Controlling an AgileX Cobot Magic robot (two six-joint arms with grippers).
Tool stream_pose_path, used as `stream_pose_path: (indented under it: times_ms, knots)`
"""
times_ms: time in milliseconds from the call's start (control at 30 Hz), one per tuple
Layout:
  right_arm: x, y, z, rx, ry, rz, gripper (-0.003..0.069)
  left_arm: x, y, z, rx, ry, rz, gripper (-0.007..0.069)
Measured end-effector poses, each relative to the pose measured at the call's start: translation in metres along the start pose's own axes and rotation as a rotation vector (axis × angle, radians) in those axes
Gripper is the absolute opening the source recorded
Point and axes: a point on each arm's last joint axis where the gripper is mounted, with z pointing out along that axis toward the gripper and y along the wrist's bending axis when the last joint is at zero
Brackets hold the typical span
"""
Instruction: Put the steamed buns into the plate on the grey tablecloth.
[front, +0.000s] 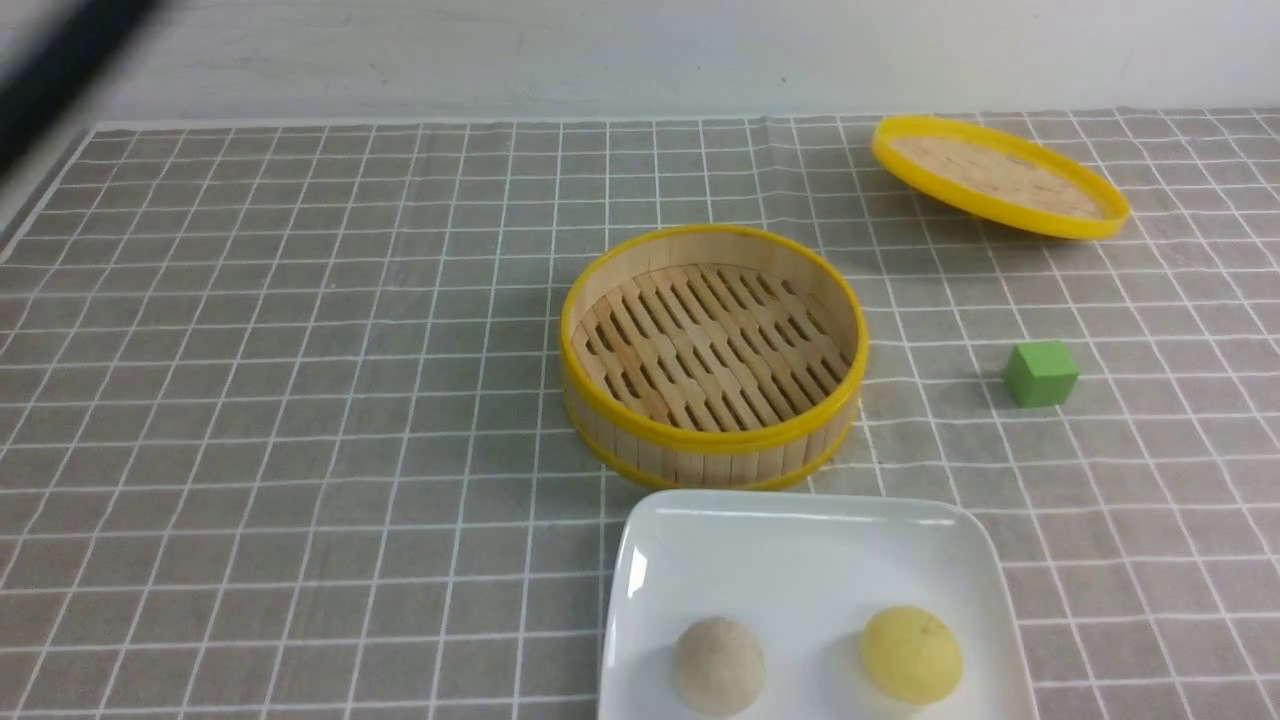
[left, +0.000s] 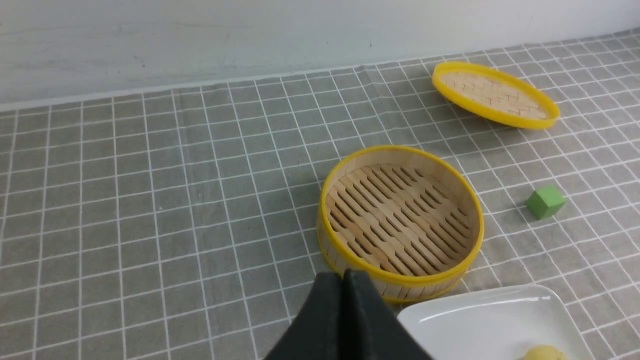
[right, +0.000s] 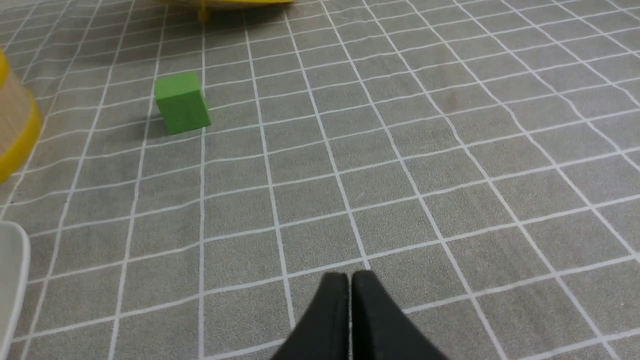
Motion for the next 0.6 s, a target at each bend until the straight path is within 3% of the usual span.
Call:
stream_pose_path:
  times_ms: [167,367,433,467,600]
  knots:
    - [0.000,0.001,0.000,-0.010,-0.003,0.025,0.0034,0.039,0.018,-0.010,-0.028,0.021,-0.024,0.0002]
    - [0.000,0.001,0.000,-0.011,-0.003,0.028,0.0041,0.118,0.026,0.023,-0.078,0.191,-0.047,0.0002]
    - [0.000,0.001,0.000,-0.012,-0.005,0.029,0.0045,0.153,0.023,0.046,-0.046,0.195,-0.017,0.0002]
    - [0.000,0.001,0.000,-0.012,-0.005,0.029,0.0045,0.152,0.023,0.045,-0.036,0.178,-0.022,0.0002]
    - [0.000,0.001,0.000,-0.013,-0.004,0.031,0.0049,0.190,0.006,0.082,0.140,0.059,-0.093,0.0003]
